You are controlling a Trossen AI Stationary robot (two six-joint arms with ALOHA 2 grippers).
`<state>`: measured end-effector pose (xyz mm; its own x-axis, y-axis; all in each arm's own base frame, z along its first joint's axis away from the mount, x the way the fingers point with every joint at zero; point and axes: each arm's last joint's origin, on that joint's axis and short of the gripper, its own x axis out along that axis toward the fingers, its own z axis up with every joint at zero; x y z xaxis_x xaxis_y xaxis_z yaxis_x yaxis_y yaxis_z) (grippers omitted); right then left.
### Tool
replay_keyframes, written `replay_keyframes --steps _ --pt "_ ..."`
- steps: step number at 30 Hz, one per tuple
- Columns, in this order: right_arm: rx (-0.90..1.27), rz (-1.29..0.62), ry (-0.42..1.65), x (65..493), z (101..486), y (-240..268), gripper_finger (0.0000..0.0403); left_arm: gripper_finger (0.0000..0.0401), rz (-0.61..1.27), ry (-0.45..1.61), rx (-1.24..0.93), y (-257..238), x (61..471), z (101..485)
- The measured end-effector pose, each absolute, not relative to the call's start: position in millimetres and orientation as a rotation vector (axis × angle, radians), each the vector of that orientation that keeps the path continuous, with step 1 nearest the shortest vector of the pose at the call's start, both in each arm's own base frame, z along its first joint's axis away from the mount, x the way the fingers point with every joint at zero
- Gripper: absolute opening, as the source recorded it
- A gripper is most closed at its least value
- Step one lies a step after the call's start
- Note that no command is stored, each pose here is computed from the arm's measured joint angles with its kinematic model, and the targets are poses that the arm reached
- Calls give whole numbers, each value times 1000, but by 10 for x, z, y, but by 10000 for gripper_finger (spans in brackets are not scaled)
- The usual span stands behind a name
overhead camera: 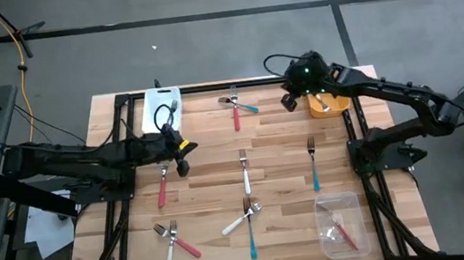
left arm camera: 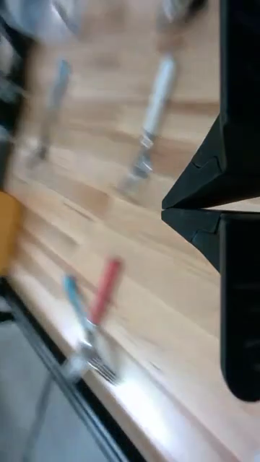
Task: Sort silverware by color (type)
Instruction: Put the top center blue fork into the white bin
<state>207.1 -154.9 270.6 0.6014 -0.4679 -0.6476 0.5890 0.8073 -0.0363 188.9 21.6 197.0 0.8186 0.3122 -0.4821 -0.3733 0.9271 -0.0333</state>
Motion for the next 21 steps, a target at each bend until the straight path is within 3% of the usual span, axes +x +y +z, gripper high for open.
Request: replay_keyframes --steps 10,21 --pt "124 -467 424 2486 2867 -1288 0 5 462 621 -107 241 1820 1850" --pt "-54 -128 292 3056 2583 -1179 0 6 489 629 -121 231 1809 1838"
